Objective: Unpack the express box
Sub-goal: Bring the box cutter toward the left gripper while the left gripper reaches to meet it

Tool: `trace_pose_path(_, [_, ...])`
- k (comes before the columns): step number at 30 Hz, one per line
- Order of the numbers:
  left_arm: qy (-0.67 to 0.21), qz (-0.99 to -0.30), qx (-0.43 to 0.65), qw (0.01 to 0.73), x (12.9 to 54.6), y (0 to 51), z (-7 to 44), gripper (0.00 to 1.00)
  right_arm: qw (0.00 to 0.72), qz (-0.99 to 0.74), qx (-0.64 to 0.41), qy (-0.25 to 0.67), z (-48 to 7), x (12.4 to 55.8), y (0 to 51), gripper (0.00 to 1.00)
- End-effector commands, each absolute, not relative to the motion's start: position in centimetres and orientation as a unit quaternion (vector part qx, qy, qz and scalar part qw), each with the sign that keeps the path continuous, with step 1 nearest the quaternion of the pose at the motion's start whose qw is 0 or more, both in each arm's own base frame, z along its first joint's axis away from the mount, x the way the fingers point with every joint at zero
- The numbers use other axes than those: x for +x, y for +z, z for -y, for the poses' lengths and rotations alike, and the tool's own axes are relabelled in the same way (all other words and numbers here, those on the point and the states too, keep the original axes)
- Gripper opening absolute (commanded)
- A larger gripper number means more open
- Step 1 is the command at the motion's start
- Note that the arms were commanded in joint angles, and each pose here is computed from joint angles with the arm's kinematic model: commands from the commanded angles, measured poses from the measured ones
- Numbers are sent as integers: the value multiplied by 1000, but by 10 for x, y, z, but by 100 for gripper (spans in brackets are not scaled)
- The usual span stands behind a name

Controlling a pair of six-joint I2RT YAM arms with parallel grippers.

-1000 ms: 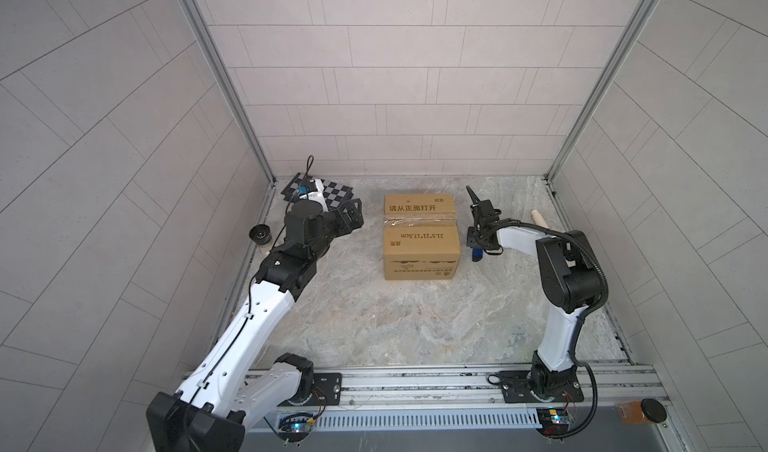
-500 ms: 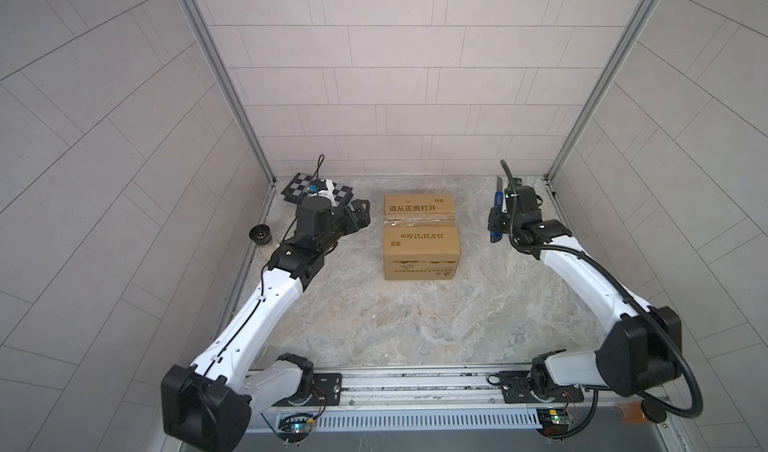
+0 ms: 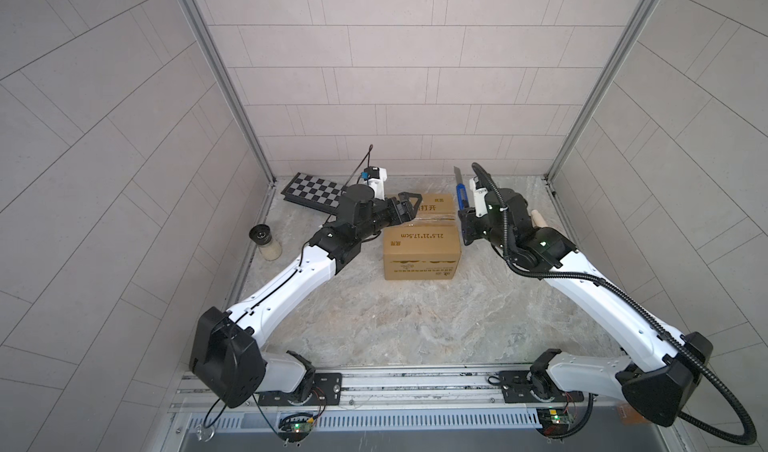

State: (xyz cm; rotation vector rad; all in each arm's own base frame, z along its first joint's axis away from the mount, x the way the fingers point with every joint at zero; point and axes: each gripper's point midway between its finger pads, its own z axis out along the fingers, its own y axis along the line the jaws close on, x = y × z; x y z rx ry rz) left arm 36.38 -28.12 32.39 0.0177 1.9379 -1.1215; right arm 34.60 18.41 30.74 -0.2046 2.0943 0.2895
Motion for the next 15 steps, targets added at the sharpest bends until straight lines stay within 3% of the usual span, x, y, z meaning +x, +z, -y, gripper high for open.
trace_pose_path(1, [-503,-742,22,442,361,354,298,84,496,-851,-107,139,-207,349,319,10])
trace_pose_path(15, [-515,-752,18,410,368,340,316,72,487,-844,-152,167,-251,348,316,9])
